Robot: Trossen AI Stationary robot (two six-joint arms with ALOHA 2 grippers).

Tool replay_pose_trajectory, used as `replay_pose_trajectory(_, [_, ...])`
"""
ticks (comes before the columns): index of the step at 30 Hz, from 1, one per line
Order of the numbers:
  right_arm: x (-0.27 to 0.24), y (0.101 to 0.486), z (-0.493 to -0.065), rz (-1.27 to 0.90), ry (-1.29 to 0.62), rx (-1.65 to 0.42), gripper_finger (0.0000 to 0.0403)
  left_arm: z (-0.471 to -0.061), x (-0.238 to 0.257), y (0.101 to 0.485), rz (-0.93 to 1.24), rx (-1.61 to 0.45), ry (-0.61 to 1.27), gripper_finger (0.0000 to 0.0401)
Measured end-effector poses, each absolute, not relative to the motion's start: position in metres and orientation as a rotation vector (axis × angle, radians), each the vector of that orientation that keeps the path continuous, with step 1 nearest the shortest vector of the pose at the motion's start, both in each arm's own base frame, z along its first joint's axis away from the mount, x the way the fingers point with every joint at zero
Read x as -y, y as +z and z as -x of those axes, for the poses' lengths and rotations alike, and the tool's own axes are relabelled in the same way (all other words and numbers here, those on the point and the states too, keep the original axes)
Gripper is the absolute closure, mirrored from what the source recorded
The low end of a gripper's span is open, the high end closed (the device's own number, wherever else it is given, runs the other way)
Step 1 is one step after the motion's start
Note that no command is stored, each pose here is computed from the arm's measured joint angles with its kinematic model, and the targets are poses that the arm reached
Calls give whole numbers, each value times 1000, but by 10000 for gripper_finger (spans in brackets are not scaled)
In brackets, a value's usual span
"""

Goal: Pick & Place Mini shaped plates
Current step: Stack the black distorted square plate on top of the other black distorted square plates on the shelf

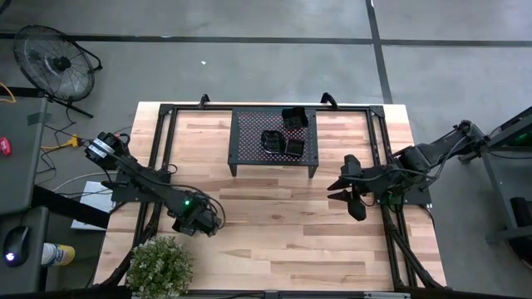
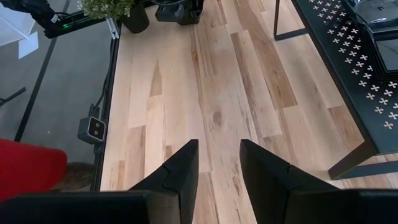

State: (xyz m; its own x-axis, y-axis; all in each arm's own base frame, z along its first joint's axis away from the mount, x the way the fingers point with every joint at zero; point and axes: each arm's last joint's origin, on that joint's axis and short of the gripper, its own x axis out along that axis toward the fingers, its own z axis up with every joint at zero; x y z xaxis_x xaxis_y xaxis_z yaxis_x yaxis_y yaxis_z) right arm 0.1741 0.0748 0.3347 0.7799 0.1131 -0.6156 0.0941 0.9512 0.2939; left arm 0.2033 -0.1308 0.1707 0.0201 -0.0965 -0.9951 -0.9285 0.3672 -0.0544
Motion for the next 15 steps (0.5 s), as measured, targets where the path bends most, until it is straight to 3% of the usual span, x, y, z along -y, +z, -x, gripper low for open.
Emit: replay_pose_trajectory(15, [-75, 335, -174, -337, 6, -680, 290, -203, 129, 171, 983, -1372, 874, 357])
